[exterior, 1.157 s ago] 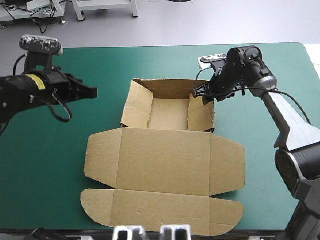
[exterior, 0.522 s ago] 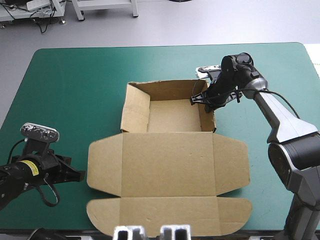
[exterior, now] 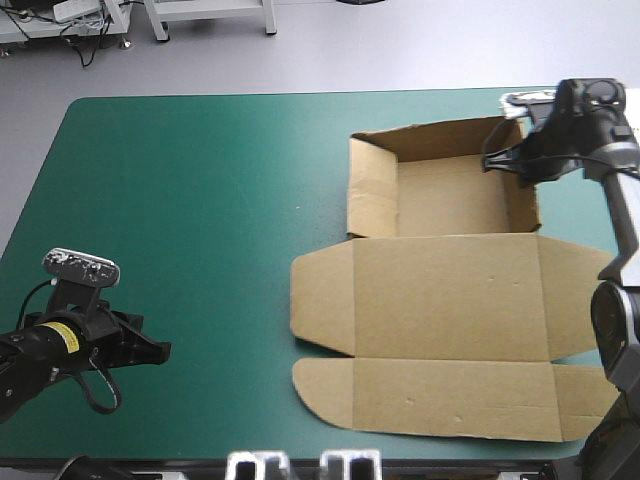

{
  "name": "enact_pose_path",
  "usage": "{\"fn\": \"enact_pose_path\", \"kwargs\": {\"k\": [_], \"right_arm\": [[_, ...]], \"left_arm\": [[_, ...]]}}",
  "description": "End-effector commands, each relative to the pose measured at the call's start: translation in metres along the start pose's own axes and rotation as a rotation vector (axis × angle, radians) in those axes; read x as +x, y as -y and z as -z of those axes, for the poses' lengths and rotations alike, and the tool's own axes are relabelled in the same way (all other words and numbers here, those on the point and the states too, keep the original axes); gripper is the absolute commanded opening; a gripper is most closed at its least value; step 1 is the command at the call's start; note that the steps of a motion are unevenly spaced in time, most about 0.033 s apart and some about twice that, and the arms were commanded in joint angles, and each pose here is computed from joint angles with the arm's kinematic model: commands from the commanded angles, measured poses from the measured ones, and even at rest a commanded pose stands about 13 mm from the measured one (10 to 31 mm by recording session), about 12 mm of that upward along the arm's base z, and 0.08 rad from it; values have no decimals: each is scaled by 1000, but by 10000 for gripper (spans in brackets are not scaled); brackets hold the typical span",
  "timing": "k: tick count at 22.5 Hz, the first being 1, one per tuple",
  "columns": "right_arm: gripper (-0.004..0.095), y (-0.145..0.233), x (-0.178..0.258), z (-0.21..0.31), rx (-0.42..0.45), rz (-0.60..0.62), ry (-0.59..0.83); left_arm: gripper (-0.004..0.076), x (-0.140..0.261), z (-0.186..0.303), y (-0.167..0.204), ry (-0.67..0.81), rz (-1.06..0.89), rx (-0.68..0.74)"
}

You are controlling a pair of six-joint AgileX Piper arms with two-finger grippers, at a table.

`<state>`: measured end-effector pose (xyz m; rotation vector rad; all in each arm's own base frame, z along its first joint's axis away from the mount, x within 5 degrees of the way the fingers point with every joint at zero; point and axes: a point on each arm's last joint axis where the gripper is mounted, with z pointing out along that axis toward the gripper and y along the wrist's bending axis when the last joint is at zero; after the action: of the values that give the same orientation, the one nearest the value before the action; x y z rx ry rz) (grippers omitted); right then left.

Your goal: Fold the box

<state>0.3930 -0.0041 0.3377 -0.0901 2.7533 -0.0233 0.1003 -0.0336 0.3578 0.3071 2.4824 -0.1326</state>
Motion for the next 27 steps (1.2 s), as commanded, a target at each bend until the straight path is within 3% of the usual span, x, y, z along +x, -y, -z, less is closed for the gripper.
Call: {"fn": "enact_pose_path", "kwargs": {"k": [1, 7, 10, 13, 16, 18, 23, 27], "right_arm": [[-24, 63, 12, 40, 107, -89, 69], [-23, 152, 54, 15, 141, -283, -34], [-21, 168, 72, -11, 159, -208, -151], [142, 174, 77, -23, 196, -186, -225], [411, 173, 76, -24, 189, -185, -217], [436, 172, 75, -20, 183, -190, -211], [433, 164, 65, 31, 202, -198, -56], [395, 137, 58, 88, 89, -231, 169]], "left_arm": [[-10, -8, 7, 0, 73, 5, 6], [-10, -9, 7, 0, 83, 5, 7], [-10, -9, 7, 0, 83, 5, 7], [-10, -9, 7, 0, 83, 5, 7], [-10, -8, 7, -3, 77, -28, -37], [-10, -8, 7, -7, 72, -46, -82], [-10, -9, 8, -12, 71, -190, -133], [-10, -9, 8, -11, 81, -187, -124]]}}
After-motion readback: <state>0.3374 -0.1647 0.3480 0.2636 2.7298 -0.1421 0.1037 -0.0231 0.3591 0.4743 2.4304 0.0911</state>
